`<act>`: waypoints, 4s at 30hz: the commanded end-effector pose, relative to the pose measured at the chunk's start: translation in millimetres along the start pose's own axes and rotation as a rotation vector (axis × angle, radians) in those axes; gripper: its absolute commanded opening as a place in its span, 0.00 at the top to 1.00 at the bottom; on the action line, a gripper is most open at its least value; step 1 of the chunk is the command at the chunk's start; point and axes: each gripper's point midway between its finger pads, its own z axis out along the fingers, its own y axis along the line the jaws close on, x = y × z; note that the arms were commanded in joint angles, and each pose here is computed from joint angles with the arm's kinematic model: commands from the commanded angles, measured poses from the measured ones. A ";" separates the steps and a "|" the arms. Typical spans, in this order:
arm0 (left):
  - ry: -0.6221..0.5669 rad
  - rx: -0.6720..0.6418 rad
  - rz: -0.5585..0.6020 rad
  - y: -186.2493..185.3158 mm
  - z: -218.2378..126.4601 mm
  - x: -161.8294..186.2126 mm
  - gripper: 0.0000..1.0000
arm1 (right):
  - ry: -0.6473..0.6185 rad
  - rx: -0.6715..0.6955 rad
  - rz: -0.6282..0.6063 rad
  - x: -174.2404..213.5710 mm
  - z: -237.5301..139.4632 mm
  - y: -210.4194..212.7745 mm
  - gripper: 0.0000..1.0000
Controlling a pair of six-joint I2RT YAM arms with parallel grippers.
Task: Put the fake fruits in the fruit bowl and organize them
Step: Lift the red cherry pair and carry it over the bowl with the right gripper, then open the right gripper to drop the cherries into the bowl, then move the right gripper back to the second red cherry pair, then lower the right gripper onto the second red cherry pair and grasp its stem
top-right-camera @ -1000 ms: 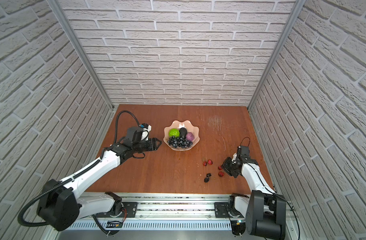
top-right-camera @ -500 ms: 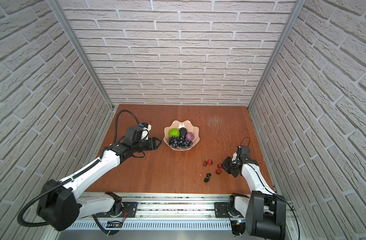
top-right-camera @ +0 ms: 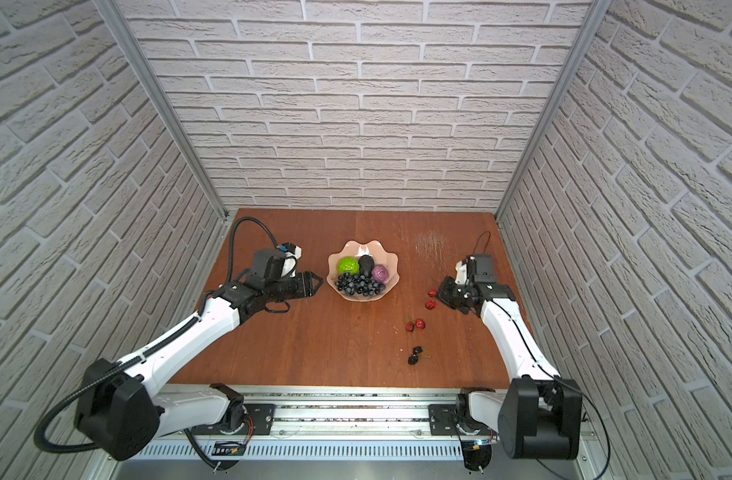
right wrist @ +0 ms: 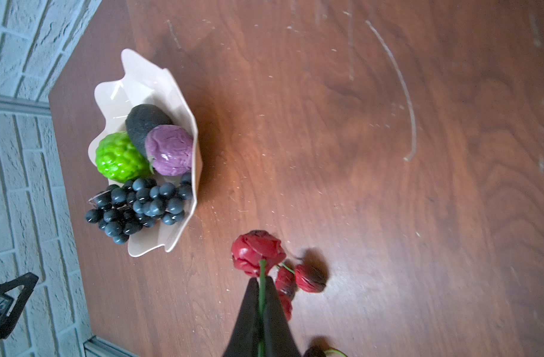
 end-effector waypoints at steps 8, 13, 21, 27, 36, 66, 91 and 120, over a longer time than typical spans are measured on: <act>-0.026 -0.022 -0.058 1.1 -8.6 -5.3 0.37 | -0.083 -0.212 -0.172 -84.4 41.9 111.6 0.94; -0.001 -0.042 -0.065 4.8 -5.5 -1.0 0.37 | -0.084 -0.244 -0.227 -98.1 79.8 140.1 0.94; 0.042 -0.060 -0.066 8.6 6.2 3.2 0.37 | 0.001 -0.257 -0.228 -96.3 142.0 149.6 0.94; 0.053 -0.062 -0.066 10.1 13.4 4.6 0.37 | 0.029 -0.216 -0.236 -87.8 160.5 139.9 0.94; 0.051 -0.061 -0.063 10.8 14.4 4.5 0.36 | 0.046 -0.135 -0.306 -77.7 172.0 129.5 0.92; -0.004 -0.086 -0.071 5.5 -5.1 -0.2 0.32 | -0.110 -0.025 -0.516 -81.9 88.0 147.2 0.50; 0.018 -0.098 -0.089 -1.6 18.1 -0.3 0.32 | 0.095 0.176 -0.501 80.0 19.9 9.8 0.49; 0.001 -0.129 -0.101 9.7 3.1 2.1 0.31 | 0.307 0.345 -0.607 92.0 100.4 -15.3 0.43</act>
